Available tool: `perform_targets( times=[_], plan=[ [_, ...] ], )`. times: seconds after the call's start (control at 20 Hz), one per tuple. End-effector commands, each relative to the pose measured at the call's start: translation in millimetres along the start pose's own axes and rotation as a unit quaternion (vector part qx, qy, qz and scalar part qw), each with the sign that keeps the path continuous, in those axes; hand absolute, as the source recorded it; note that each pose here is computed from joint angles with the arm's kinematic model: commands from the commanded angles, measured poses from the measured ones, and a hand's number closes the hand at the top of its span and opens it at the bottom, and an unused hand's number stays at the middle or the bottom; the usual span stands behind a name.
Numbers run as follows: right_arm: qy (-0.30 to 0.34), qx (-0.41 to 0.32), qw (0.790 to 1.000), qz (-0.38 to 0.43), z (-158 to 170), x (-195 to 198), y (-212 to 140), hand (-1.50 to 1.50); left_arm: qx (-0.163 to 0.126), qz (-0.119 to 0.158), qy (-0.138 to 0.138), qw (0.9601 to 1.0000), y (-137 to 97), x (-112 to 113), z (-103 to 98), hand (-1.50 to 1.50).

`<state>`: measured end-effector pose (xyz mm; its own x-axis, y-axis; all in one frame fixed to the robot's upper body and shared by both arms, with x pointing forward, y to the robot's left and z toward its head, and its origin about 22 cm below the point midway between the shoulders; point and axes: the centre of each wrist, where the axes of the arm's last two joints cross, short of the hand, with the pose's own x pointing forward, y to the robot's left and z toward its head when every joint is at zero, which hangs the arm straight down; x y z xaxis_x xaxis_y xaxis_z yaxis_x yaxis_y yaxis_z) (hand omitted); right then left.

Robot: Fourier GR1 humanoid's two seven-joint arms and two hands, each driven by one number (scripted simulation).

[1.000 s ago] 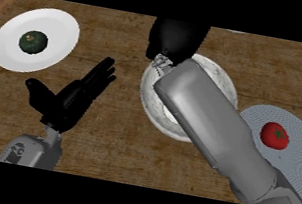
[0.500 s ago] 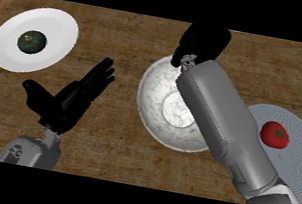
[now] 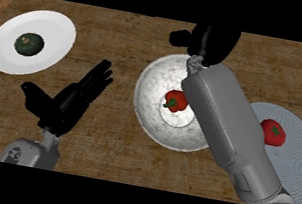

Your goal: Pick the bell pepper from the placemat and place it in the bowl

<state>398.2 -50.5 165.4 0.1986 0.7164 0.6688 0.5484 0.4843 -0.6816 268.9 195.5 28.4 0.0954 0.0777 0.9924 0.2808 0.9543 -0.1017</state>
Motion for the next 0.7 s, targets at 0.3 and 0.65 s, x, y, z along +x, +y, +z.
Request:
perform_targets(
  times=[0.3, 0.65],
  plan=[
    [-0.081, -0.054, 0.964, -0.246, 93.1, 15.7, -35.7, -1.5, 0.021, 0.003, 0.01, 0.9997, 16.0, -7.2, 5.7, 0.0],
    [-0.152, -0.047, 0.946, -0.281, 165.5, -13.0, -55.6, -1.5, 0.028, 0.004, 0.016, 0.9995, 5.7, -15.5, 3.6, 0.0]
  ],
)
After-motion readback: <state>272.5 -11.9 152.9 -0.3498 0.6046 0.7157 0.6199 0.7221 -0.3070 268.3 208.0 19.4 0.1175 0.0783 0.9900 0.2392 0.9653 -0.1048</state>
